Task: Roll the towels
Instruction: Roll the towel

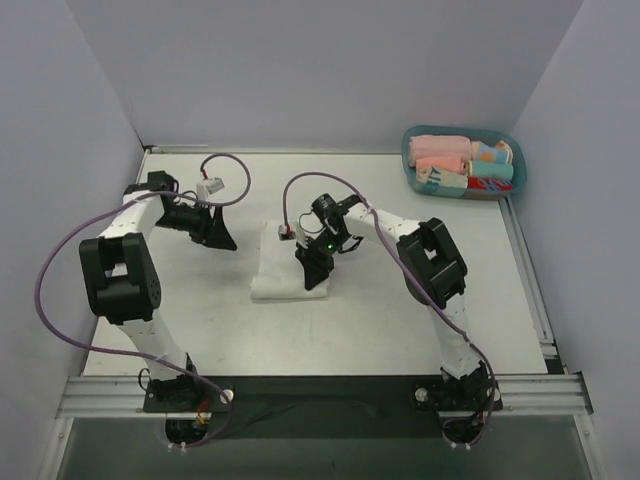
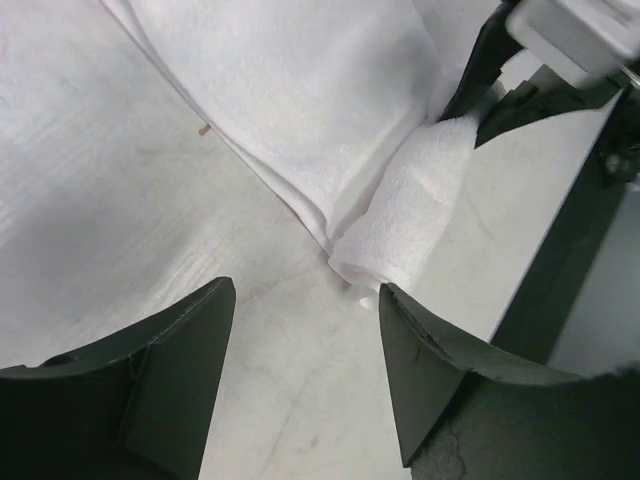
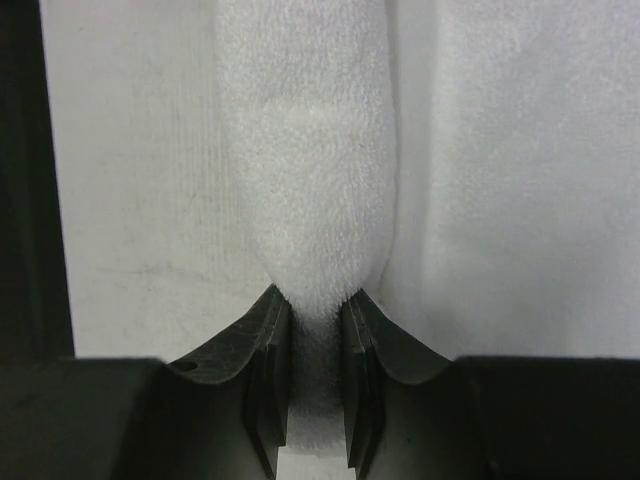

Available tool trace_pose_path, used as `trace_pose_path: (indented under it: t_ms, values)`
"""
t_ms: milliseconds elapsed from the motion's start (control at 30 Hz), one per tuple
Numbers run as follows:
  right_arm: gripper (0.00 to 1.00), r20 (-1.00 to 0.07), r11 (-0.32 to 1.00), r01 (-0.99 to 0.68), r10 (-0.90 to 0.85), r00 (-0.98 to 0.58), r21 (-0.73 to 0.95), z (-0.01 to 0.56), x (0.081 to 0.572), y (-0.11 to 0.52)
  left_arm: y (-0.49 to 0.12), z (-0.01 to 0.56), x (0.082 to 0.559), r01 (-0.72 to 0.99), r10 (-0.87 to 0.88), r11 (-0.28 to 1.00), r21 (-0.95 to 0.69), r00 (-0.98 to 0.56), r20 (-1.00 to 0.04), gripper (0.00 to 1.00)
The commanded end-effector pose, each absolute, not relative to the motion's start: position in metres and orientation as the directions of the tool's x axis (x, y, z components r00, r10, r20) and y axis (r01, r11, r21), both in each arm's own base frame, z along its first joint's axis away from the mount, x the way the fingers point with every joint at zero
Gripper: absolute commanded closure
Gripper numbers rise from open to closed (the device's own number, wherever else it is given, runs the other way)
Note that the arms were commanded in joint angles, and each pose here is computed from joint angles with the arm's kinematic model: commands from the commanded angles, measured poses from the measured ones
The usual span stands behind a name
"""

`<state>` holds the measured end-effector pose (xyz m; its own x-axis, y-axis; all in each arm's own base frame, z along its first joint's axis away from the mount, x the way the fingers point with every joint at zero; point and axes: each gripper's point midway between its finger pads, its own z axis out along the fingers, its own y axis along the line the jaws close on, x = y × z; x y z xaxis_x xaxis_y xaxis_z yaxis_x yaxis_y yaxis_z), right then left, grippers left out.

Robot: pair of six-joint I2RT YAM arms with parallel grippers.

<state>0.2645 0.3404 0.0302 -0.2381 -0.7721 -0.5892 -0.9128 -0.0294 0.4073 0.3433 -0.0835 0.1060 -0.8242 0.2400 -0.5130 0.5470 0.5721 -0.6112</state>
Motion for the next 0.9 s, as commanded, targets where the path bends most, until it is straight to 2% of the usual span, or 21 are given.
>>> trace_pose_path:
  t_ms: [0,100,133,167,233,300,400,567,633,667,700,767,800,833,867]
  values:
    - [1.00,-0.411,0.046,-0.752,-0.815,-0.409,0.658,0.021,0.224,0.321,-0.093,0.133,0.344,0.753,0.346,0.548,-0.364,-0.601,-0.721,0.29]
    - [1.00,-0.375,0.068,-0.693,-0.801,-0.467,0.718,0.019,0.224,0.325,-0.107,0.139,0.330,0.865,0.503,0.483,-0.133,-0.399,-0.767,0.26]
    - [1.00,-0.361,0.081,-0.673,-0.794,-0.489,0.735,0.019,0.225,0.324,-0.117,0.123,0.313,0.888,0.549,0.445,-0.118,-0.375,-0.747,0.26]
    - [1.00,-0.334,0.095,-0.648,-0.795,-0.507,0.756,0.015,0.223,0.323,-0.119,0.128,0.309,0.909,0.595,0.416,-0.028,-0.296,-0.747,0.25]
    - [1.00,-0.329,0.097,-0.632,-0.787,-0.521,0.769,0.016,0.226,0.325,-0.140,0.110,0.288,0.945,0.643,0.326,0.030,-0.198,-0.740,0.23]
    - [1.00,-0.312,0.104,-0.615,-0.788,-0.530,0.782,0.012,0.225,0.325,-0.159,0.108,0.282,0.962,0.671,0.224,0.157,-0.035,-0.741,0.21]
    - [1.00,-0.299,0.112,-0.595,-0.783,-0.546,0.796,0.010,0.226,0.325,-0.178,0.086,0.264,0.964,0.712,0.096,0.247,0.107,-0.694,0.20]
    - [1.00,-0.281,0.127,-0.577,-0.777,-0.564,0.807,0.007,0.228,0.323,-0.195,0.056,0.251,0.968,0.747,-0.014,0.252,0.178,-0.640,0.22]
    - [1.00,-0.284,0.127,-0.584,-0.779,-0.559,0.802,0.007,0.228,0.322,-0.199,0.047,0.255,0.961,0.770,-0.032,0.275,0.199,-0.606,0.26]
    - [0.97,-0.282,0.131,-0.590,-0.783,-0.555,0.797,0.006,0.228,0.320,-0.200,0.038,0.254,0.966,0.779,-0.042,0.256,0.192,-0.597,0.33]
    - [0.94,-0.280,0.136,-0.593,-0.784,-0.554,0.793,0.005,0.229,0.319,-0.200,0.034,0.253,0.968,0.783,-0.050,0.246,0.191,-0.591,0.34]
    - [0.86,-0.289,0.138,-0.609,-0.785,-0.548,0.781,0.007,0.233,0.319,-0.201,0.028,0.248,0.975,0.790,-0.074,0.208,0.185,-0.585,0.56]
    - [0.76,-0.288,0.152,-0.618,-0.782,-0.552,0.771,0.009,0.238,0.316,-0.200,0.029,0.242,0.981,0.796,-0.088,0.170,0.172,-0.580,0.62]
    - [0.71,-0.289,0.161,-0.624,-0.780,-0.555,0.764,0.011,0.241,0.316,-0.201,0.030,0.237,0.983,0.790,-0.105,0.148,0.173,-0.588,0.72]
    - [0.63,-0.301,0.171,-0.640,-0.773,-0.558,0.749,0.014,0.251,0.316,-0.197,0.027,0.223,0.989,0.804,-0.122,0.086,0.149,-0.576,0.75]
